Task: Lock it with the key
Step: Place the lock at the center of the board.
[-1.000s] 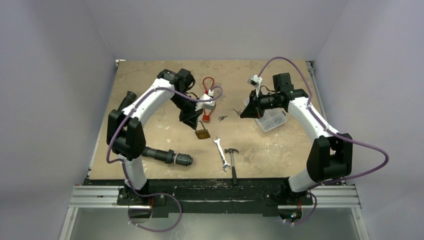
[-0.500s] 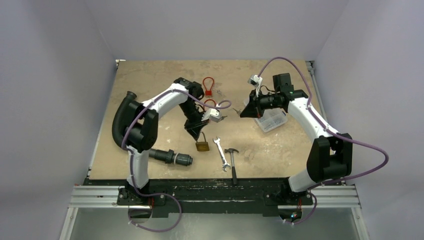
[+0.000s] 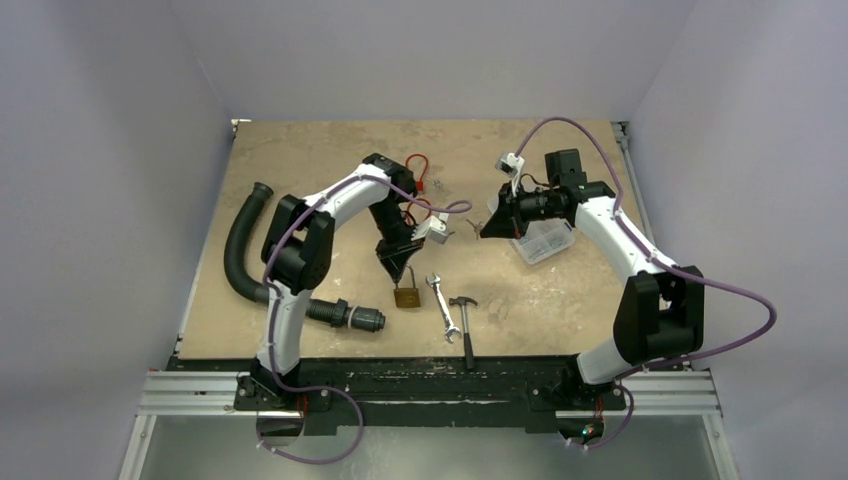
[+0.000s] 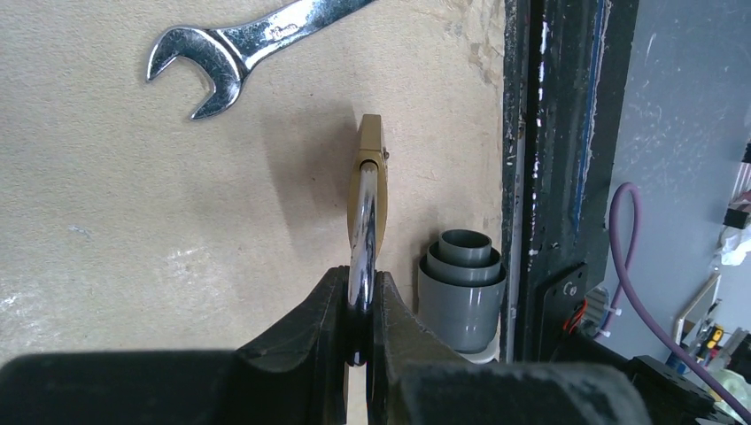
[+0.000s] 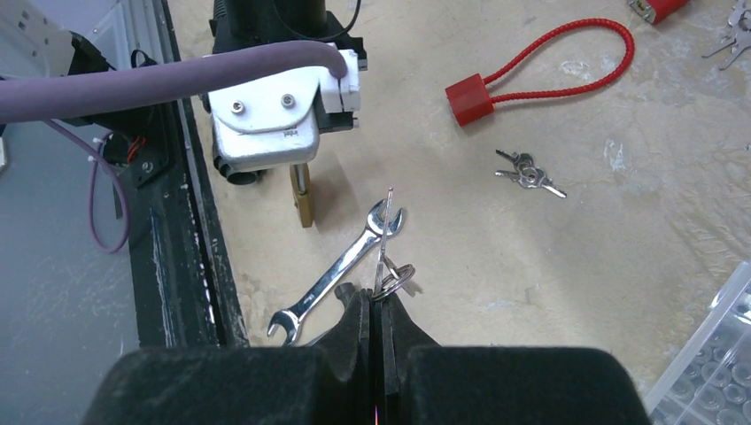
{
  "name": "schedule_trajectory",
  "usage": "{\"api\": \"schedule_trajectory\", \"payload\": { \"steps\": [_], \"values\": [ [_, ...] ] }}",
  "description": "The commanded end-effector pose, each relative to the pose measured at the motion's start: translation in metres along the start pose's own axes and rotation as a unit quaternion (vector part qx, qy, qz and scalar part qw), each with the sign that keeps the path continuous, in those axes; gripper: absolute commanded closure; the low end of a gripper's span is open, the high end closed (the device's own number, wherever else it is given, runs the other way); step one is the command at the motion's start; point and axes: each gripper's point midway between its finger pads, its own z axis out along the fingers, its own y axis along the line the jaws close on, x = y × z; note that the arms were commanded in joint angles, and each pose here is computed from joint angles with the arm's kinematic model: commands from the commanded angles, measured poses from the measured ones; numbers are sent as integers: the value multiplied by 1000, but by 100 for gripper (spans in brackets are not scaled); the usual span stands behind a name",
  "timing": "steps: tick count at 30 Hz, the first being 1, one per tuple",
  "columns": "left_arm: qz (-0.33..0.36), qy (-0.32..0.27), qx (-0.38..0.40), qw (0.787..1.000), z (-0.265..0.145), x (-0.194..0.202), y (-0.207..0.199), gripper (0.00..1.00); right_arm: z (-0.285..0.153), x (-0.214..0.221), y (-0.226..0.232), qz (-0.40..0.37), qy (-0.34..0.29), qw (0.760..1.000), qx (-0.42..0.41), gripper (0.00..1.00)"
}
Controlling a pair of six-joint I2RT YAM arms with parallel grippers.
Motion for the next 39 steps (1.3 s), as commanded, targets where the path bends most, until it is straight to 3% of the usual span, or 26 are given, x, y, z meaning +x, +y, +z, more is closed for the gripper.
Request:
{"api": "schedule_trajectory", "payload": {
  "steps": [1, 18, 29, 35, 39],
  "values": [
    [49, 6, -56, 997, -4, -11, 40, 94, -5, -9, 3, -16, -13, 1000, 7, 100],
    [62, 25, -116, 991, -16, -17, 110, 87, 0, -1, -4, -3, -3, 1000, 12, 100],
    [71, 29, -140, 987, -27, -20, 116, 52, 2, 4, -7, -1, 3, 1000, 13, 100],
    [65, 8, -173, 983, -56, -27, 116, 40, 4, 8, -12, 4, 7, 1000, 19, 100],
    [69, -12, -168, 983, -73, -32, 95, 35, 8, 10, -14, 4, 10, 1000, 25, 100]
  ]
}}
